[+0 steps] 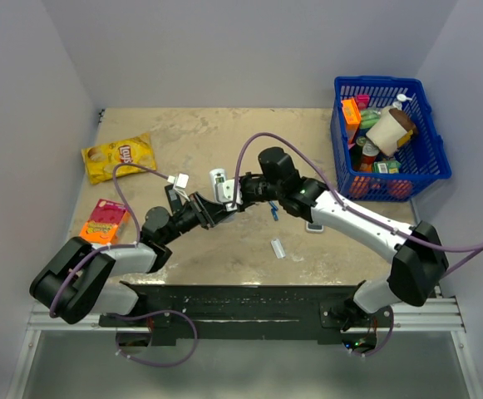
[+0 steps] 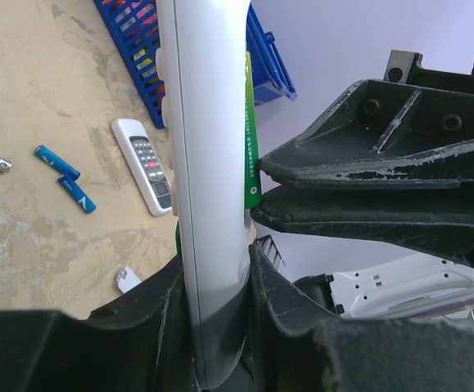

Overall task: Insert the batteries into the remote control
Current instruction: Load the battery into the remote control.

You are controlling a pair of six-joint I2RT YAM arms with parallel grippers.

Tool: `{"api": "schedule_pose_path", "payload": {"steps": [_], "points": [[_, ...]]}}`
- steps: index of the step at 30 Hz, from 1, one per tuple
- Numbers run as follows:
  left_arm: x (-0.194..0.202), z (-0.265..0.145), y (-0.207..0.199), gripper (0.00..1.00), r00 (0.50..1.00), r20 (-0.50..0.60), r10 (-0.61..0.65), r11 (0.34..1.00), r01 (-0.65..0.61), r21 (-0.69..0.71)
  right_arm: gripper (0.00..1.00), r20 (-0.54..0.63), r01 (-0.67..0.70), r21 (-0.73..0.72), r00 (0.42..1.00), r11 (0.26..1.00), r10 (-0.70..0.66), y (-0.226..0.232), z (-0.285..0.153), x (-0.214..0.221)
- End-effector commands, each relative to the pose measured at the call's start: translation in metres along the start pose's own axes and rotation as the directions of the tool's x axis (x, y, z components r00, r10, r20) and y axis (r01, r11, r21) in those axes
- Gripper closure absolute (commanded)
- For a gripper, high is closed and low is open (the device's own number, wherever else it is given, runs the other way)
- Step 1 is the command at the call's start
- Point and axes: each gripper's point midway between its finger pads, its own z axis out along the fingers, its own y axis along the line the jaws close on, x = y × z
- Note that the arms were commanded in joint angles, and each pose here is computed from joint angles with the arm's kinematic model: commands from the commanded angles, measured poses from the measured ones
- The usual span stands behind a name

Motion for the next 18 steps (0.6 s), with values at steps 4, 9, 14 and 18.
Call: {"api": "schedule_pose_path", "payload": {"steps": [4, 9, 14, 18], "points": [[-0.031, -0.007, -0.112, 1.0, 0.955, 0.171, 0.243, 0.866, -0.293, 0.404, 0.85, -0.157, 0.046, 0.108, 0.987, 0.993, -0.028, -0.016, 0.004, 0.043], [-0.031, -0.006, -0.117, 1.0, 0.948, 0.176, 0.264, 0.852, -0.315, 0.418, 0.85, -0.162, 0.021, 0.061, 0.987, 0.998, -0.011, -0.002, 0.015, 0.049], [-0.031, -0.008, -0.115, 1.0, 0.949, 0.18, 0.257, 0.859, -0.31, 0.407, 0.85, -0.118, -0.052, 0.0, 0.992, 0.999, 0.052, 0.005, 0.015, 0.034], [-0.036, -0.008, -0.103, 1.0, 0.954, 0.184, 0.235, 0.886, -0.289, 0.363, 0.8, -0.036, -0.095, -0.001, 0.995, 0.995, 0.095, -0.006, 0.003, -0.002]]}}
